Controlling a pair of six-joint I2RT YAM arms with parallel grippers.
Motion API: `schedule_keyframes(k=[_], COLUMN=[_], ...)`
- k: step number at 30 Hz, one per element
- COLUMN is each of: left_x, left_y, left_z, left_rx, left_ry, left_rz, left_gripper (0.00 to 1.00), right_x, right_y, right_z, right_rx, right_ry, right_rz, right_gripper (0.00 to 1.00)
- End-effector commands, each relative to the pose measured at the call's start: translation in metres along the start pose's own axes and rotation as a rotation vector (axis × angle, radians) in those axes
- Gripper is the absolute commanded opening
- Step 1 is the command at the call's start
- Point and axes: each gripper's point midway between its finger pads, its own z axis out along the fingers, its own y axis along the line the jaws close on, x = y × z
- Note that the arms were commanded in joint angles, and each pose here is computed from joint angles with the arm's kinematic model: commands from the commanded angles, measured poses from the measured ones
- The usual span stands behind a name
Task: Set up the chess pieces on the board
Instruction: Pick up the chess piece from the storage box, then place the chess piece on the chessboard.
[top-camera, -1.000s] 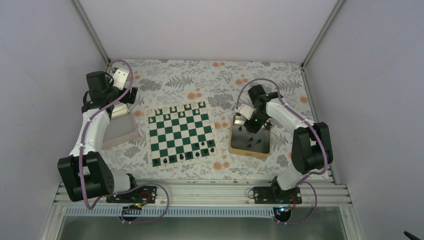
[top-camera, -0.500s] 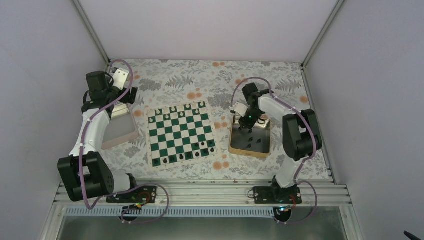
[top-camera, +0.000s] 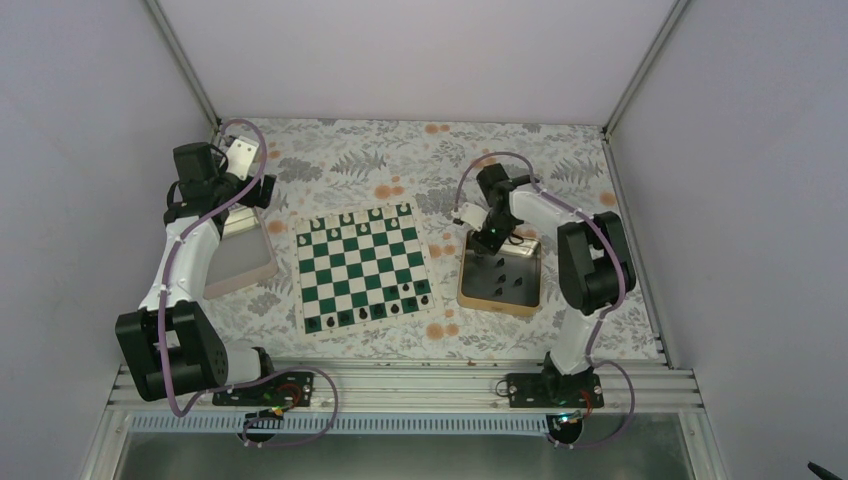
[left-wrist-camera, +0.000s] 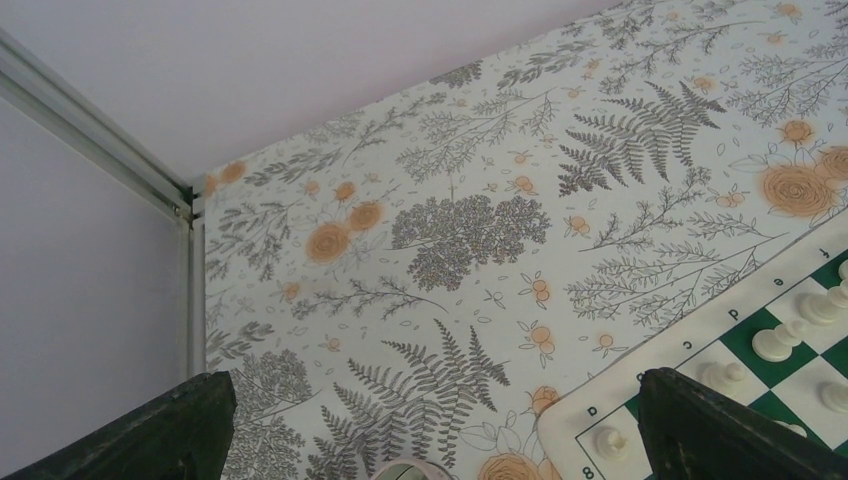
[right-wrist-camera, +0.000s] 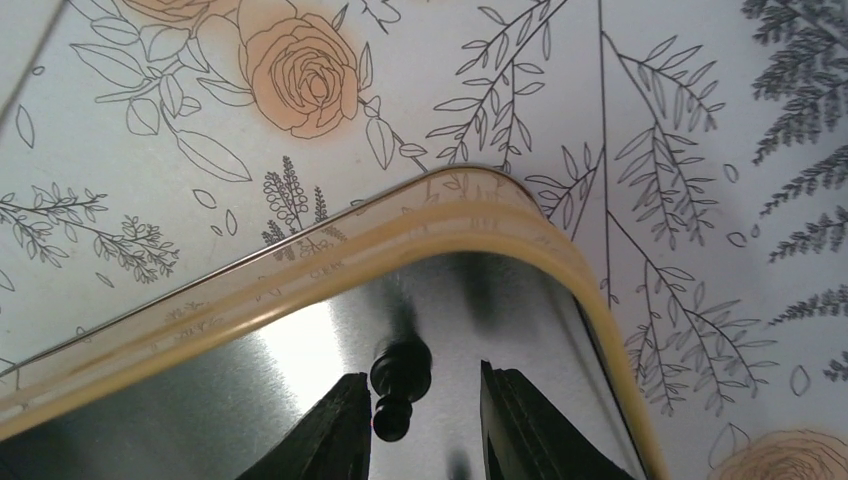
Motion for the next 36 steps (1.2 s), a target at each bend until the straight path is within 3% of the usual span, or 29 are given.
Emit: schedule_keyframes(k=[1, 6, 14, 21, 26, 29, 36], left_x=[0.005, 0.005, 0.003, 0.003, 0.0, 0.001, -0.002], left_y=[0.0, -0.001, -0.001, -0.001, 0.001, 0.002, 0.006], left_z=[0.003, 0.003, 0.001, 0.001, 0.0, 0.001, -0.003], left_rx=[0.008, 0.013, 0.011, 0.009, 0.003, 0.0, -0.024], left_ry=[0.012, 0.012, 0.009, 0.006, 0.002, 0.008, 0.014], left_rz=[0.008, 0.008, 0.007, 0.006, 0.007, 0.004, 0.006], left_gripper=[1.0, 1.0, 1.0, 1.0, 1.0, 1.0, 1.0], right_x=[0.0, 0.003, -0.001, -0.02, -0.067, -0.119, -0.199], right_y=[0.008, 0.011, 0.012, 0.025, 0.06, 0.091, 0.198], right_z=[0.007, 0.007, 0.0, -0.046, -0.088, -0.114, -0.08], right_rx=[-0.031, -0.031, -0.013, 0.065, 0.123, 0.124, 0.02], right_ry=[0.011, 0.012, 0.001, -0.009, -0.039, -0.12, -0.156], right_rz=[-0.016, -0.013, -0.011, -0.059, -0.197, -0.323, -0.623], right_gripper=[0.3, 0.25, 0.06, 0.04, 0.05, 0.05, 0.05])
